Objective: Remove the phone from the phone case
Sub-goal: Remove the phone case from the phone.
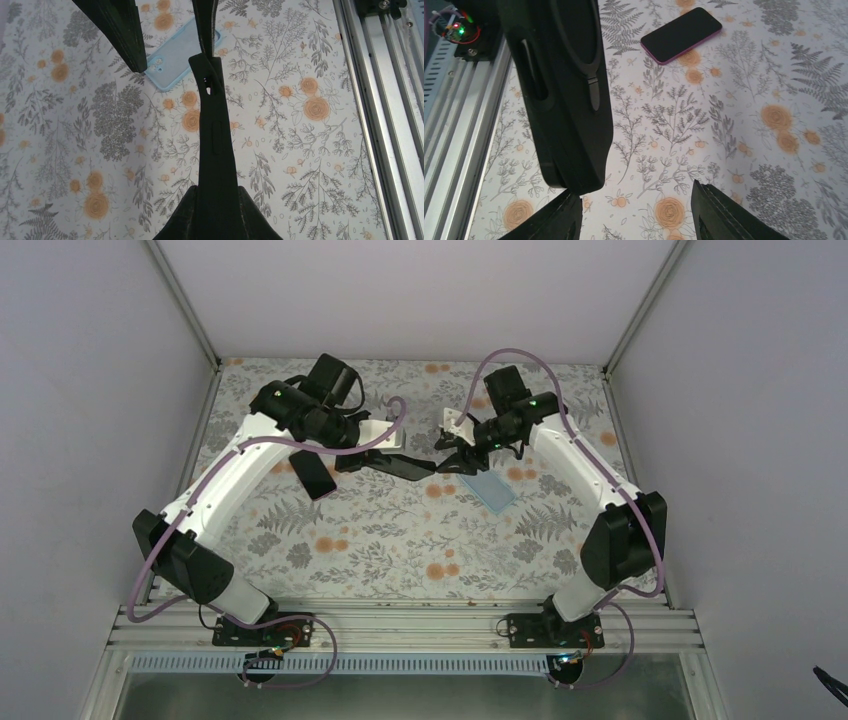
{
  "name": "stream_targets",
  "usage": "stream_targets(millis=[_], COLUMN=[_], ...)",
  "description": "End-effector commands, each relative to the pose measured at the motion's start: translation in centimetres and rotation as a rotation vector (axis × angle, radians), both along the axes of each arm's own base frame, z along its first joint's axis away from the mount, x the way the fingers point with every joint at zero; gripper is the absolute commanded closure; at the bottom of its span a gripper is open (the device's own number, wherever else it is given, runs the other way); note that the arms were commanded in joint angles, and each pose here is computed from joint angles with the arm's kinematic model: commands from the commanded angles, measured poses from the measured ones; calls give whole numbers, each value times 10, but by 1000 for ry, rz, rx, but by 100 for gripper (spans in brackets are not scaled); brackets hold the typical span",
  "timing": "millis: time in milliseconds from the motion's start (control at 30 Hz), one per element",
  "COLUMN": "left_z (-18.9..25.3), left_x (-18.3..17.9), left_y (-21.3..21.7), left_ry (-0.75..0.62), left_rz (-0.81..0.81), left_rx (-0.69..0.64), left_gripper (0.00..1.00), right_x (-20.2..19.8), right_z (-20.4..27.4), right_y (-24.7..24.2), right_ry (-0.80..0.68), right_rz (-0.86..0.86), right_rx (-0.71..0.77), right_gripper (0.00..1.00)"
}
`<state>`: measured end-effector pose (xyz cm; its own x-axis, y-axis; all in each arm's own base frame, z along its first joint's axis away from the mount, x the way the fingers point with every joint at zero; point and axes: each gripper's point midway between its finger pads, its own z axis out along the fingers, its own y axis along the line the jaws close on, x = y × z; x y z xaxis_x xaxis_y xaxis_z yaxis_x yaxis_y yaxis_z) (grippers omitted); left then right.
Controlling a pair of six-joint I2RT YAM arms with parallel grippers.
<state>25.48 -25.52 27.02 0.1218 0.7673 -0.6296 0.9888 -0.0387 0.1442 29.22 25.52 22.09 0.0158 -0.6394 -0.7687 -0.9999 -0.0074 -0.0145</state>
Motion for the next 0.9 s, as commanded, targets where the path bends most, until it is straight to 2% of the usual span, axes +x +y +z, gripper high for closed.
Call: stream_targets(millis=[0, 267, 500, 700, 767, 867], left_z=[16, 14, 30, 59, 78, 98], left_x=[-27, -28, -40, -28, -20, -12], left_y=[-14, -19, -35, -40, -40, -38], left_ry=[50, 63, 119, 10, -66, -117], left_rz=[-102, -119, -193, -160, -134, -103], left_rx=[-100, -121, -209, -265, -313, -355], left_gripper=[98, 98, 98, 98, 98, 98], right_x=[34, 35, 19, -23, -38, -57], right_z=[37, 58, 62, 51, 38, 33], right_y=[15, 27, 68, 105, 111, 112], right_ry=[-135, -127, -123, 16, 93, 166], right_rz=[-49, -48, 42, 232, 279, 328], right_rx=[79, 140, 152, 190, 227, 325], right_gripper=[44, 43, 41, 39, 42, 54])
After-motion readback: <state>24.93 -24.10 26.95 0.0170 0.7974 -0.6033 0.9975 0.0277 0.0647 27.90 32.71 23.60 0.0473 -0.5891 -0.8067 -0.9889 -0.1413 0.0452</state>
